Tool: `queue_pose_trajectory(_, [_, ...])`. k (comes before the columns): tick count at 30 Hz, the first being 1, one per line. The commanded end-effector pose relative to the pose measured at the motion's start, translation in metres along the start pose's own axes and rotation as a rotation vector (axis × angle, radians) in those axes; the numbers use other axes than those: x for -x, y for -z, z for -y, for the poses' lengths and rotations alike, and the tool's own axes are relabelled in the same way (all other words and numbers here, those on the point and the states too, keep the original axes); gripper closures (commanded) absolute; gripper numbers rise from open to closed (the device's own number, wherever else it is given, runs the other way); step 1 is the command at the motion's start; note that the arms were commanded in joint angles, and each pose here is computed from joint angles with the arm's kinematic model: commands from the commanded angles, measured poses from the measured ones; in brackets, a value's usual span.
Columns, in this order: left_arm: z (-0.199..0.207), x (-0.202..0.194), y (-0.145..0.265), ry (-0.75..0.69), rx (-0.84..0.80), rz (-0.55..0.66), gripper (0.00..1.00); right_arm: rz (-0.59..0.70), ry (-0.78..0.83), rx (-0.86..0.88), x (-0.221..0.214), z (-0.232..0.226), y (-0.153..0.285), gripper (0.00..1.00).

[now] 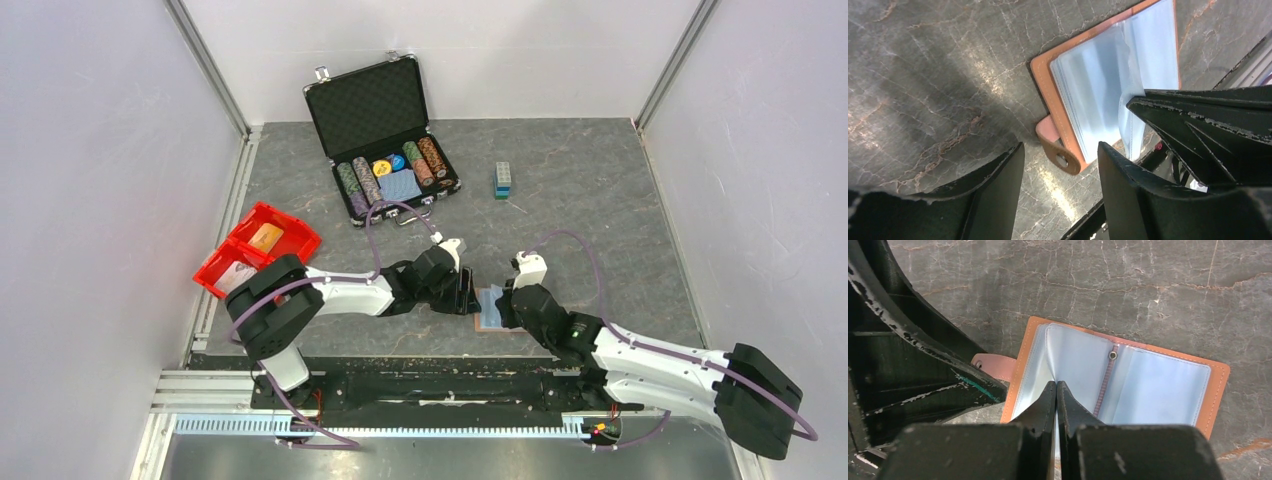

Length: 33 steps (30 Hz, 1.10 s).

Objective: Take the credit cards out of the card holder
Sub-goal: Remove the credit card from the card holder.

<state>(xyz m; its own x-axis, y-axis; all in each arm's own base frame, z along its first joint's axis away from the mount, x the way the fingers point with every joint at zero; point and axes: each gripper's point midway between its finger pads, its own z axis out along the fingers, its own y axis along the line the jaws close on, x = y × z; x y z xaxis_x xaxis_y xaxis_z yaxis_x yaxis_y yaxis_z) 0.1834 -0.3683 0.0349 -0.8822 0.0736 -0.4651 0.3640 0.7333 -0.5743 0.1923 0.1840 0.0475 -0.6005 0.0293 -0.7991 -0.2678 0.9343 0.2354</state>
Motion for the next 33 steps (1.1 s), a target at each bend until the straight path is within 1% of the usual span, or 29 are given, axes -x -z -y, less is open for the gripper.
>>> queue_pose_trajectory(1, [-0.007, 0.010, -0.005, -0.060, 0.041, 0.046, 0.40, 0.030, -0.013, 0.048, 0.007, -0.009, -0.001, 1.00])
queue_pose_trajectory(4, [-0.008, 0.012, -0.006, -0.067, 0.051, 0.057, 0.47, 0.021, -0.016, 0.057, 0.004, -0.010, -0.001, 1.00])
queue_pose_trajectory(6, [-0.007, 0.014, -0.007, -0.076, 0.045, 0.061, 0.55, 0.022, -0.020, 0.056, 0.003, -0.009, 0.000, 1.00])
queue_pose_trajectory(10, [-0.005, 0.011, -0.002, -0.077, 0.040, 0.041, 0.83, 0.016, -0.018, 0.030, 0.001, -0.002, -0.001, 1.00])
queue_pose_trajectory(12, [-0.005, 0.011, 0.009, -0.067, 0.036, 0.057, 0.94, 0.010, -0.010, -0.017, 0.001, 0.007, 0.000, 1.00])
queue_pose_trajectory(13, [-0.006, 0.011, 0.016, -0.061, 0.043, 0.070, 0.97, 0.002, -0.004, -0.044, 0.000, 0.013, 0.002, 0.98])
queue_pose_trajectory(15, [-0.009, 0.009, 0.026, -0.057, 0.048, 0.076, 0.98, 0.001, -0.001, -0.090, 0.001, 0.023, 0.004, 0.94])
queue_pose_trajectory(17, [-0.007, 0.005, 0.034, -0.050, 0.029, 0.073, 0.98, -0.004, -0.003, -0.141, 0.001, 0.034, 0.007, 0.88])
queue_pose_trajectory(20, [-0.006, -0.003, 0.043, -0.039, -0.001, 0.064, 0.98, -0.022, 0.000, -0.231, 0.000, 0.052, 0.014, 0.81])
queue_pose_trajectory(23, [-0.008, -0.007, 0.048, -0.035, -0.008, 0.064, 0.98, -0.030, 0.020, -0.294, 0.011, 0.060, 0.022, 0.72])
queue_pose_trajectory(24, [-0.009, -0.008, 0.048, -0.034, -0.008, 0.063, 0.98, -0.023, 0.022, -0.295, 0.020, 0.056, 0.025, 0.70])
queue_pose_trajectory(27, [-0.005, -0.009, 0.049, -0.035, -0.025, 0.060, 0.98, -0.030, 0.030, -0.242, 0.036, 0.040, 0.029, 0.63])
queue_pose_trajectory(30, [-0.003, -0.008, 0.050, -0.030, -0.033, 0.064, 0.98, -0.037, 0.008, -0.136, 0.046, 0.015, 0.030, 0.59])
queue_pose_trajectory(33, [-0.001, -0.008, 0.052, -0.021, -0.049, 0.067, 0.98, -0.002, -0.023, 0.031, 0.055, -0.017, 0.027, 0.57])
